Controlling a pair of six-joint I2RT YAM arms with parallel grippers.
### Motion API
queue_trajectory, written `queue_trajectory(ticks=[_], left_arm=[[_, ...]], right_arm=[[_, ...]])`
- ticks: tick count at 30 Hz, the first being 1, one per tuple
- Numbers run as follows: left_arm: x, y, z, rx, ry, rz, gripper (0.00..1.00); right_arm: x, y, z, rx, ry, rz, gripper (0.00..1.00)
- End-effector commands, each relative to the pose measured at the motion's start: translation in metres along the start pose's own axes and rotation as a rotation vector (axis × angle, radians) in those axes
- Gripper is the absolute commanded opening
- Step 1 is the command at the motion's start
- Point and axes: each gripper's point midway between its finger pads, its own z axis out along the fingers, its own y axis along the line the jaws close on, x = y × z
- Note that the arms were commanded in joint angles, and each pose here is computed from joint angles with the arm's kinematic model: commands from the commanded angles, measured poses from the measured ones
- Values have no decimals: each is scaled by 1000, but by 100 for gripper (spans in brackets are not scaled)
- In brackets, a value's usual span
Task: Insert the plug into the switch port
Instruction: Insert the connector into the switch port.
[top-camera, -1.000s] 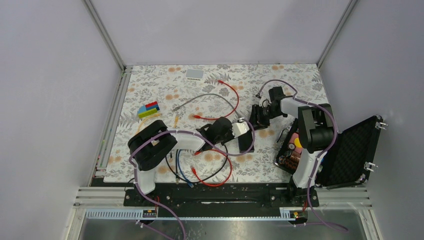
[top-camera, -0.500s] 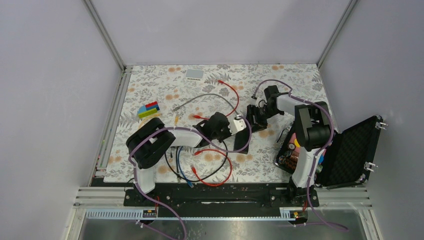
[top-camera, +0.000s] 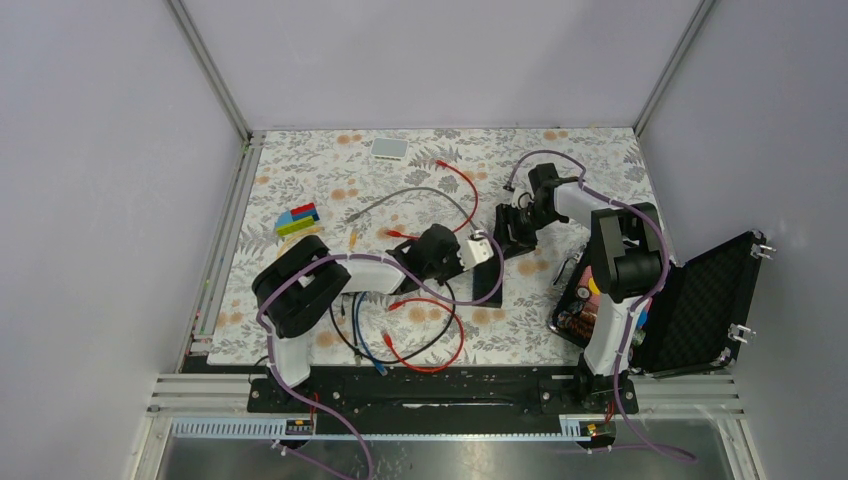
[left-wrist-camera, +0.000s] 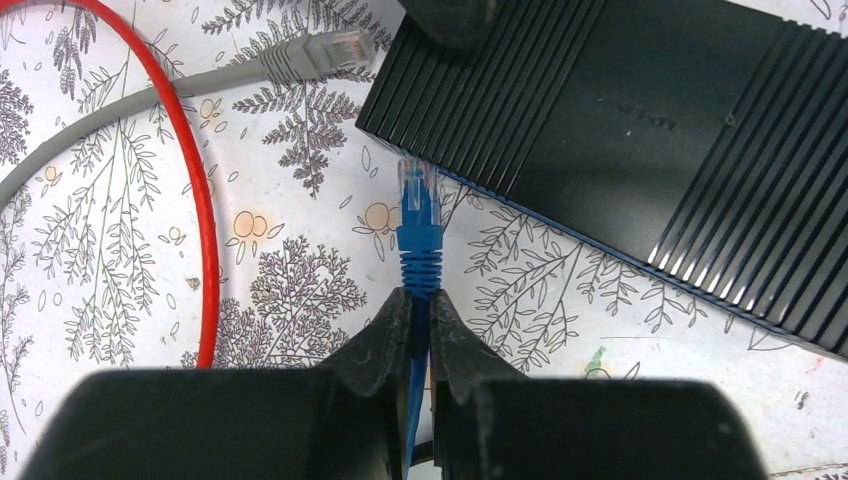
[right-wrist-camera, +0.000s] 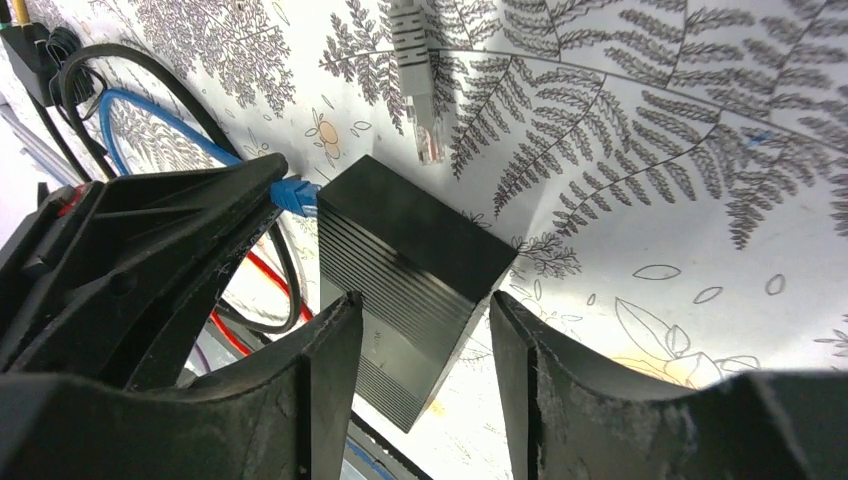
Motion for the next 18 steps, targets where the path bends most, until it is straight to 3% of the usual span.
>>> queue_trajectory(ticks=[1, 18], left_arm=[[43, -43, -9, 147, 132, -16, 0], [40, -52, -11, 143, 102, -10, 0]], right_arm=[[-12, 11, -17, 23, -32, -53, 58], [-6, 16, -4, -8, 28, -19, 54]])
